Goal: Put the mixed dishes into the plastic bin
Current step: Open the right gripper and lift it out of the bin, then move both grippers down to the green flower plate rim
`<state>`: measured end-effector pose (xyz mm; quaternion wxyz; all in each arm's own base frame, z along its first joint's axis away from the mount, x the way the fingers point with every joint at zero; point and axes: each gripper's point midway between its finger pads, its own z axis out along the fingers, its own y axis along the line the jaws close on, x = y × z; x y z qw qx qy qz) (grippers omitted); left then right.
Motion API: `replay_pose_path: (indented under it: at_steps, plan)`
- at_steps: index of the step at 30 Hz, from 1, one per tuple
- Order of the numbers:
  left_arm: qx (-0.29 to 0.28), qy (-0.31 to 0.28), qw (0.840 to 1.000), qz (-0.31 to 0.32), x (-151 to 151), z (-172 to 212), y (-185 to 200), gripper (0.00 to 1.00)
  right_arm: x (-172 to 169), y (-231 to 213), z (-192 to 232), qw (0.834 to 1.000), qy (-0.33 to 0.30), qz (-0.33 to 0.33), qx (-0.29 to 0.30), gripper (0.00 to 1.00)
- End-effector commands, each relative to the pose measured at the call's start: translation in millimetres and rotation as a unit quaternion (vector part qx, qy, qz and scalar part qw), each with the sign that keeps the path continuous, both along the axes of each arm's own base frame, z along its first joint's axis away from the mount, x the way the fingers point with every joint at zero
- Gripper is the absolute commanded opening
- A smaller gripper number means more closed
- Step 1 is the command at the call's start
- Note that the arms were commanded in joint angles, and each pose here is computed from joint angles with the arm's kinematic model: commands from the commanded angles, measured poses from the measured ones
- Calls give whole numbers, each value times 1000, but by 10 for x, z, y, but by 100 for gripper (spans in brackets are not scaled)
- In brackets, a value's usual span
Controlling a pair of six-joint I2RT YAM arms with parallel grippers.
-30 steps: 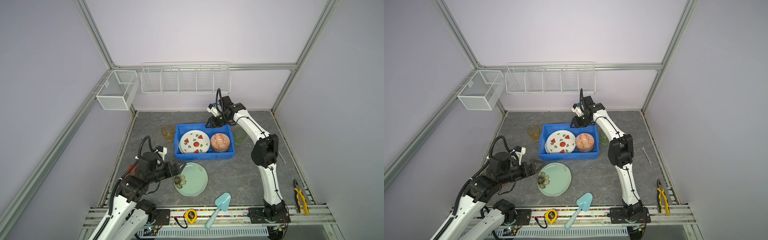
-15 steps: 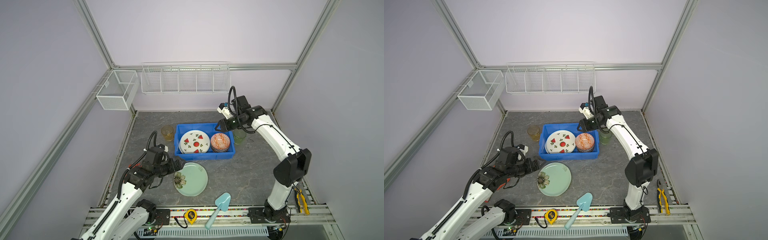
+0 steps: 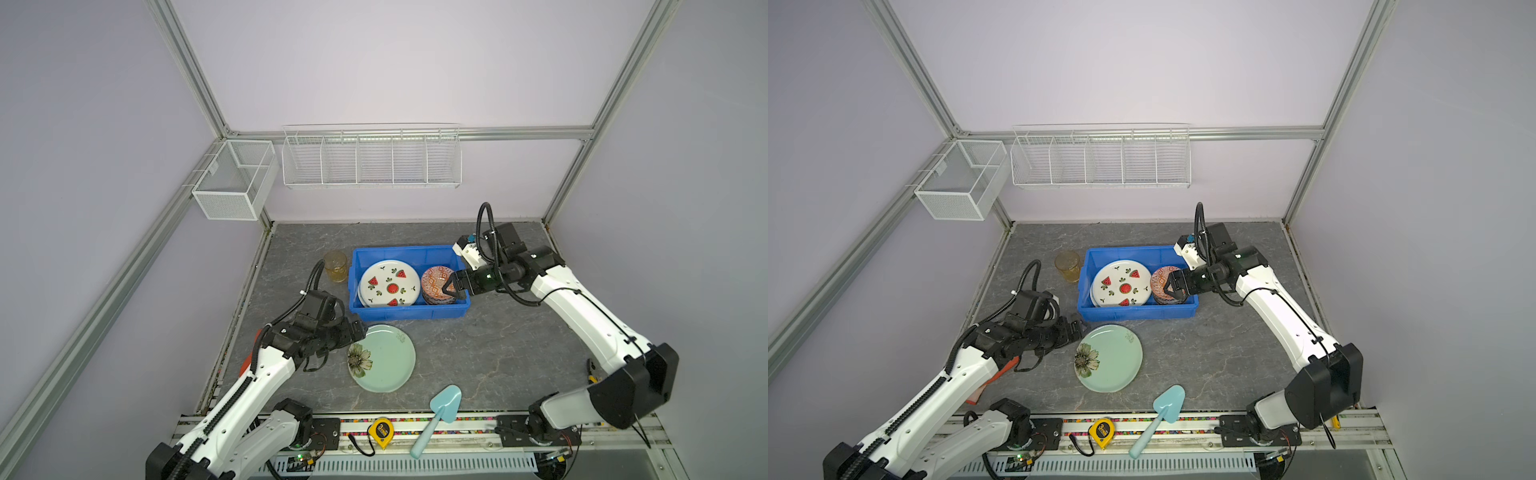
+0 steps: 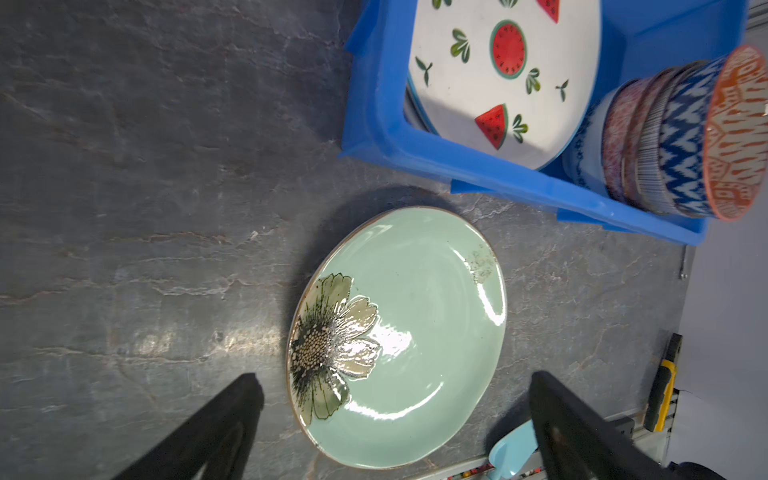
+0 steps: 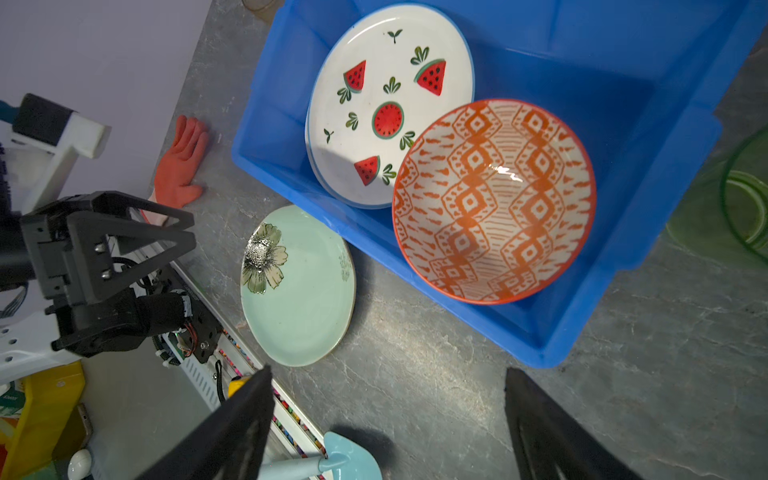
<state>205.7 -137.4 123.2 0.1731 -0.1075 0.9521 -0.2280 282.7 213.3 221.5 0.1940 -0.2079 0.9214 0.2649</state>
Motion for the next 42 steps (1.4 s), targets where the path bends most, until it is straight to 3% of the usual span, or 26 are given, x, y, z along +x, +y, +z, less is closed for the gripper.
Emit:
replay_pose_path:
  at_steps: [1, 9, 13, 25, 42]
  plan:
    - [4, 8, 1000, 17, 20, -113, 34, 100, -159, 100, 1, 1000, -2, 1, 23, 88]
    - [24, 36, 999, 27, -49, -368, 102, 100, -552, 454, -255, 998, 17, -6, 53, 88]
    - [5, 40, 999, 19, -80, -467, 42, 100, -664, 574, -481, 997, 29, -33, 68, 88]
    - [-2, 59, 998, -1, -178, -720, 5, 100, -836, 897, -1123, 995, 71, -55, 45, 88]
    - [-101, 68, 992, -39, -165, -754, -358, 100, -954, 1200, -1693, 989, 127, -65, 40, 92]
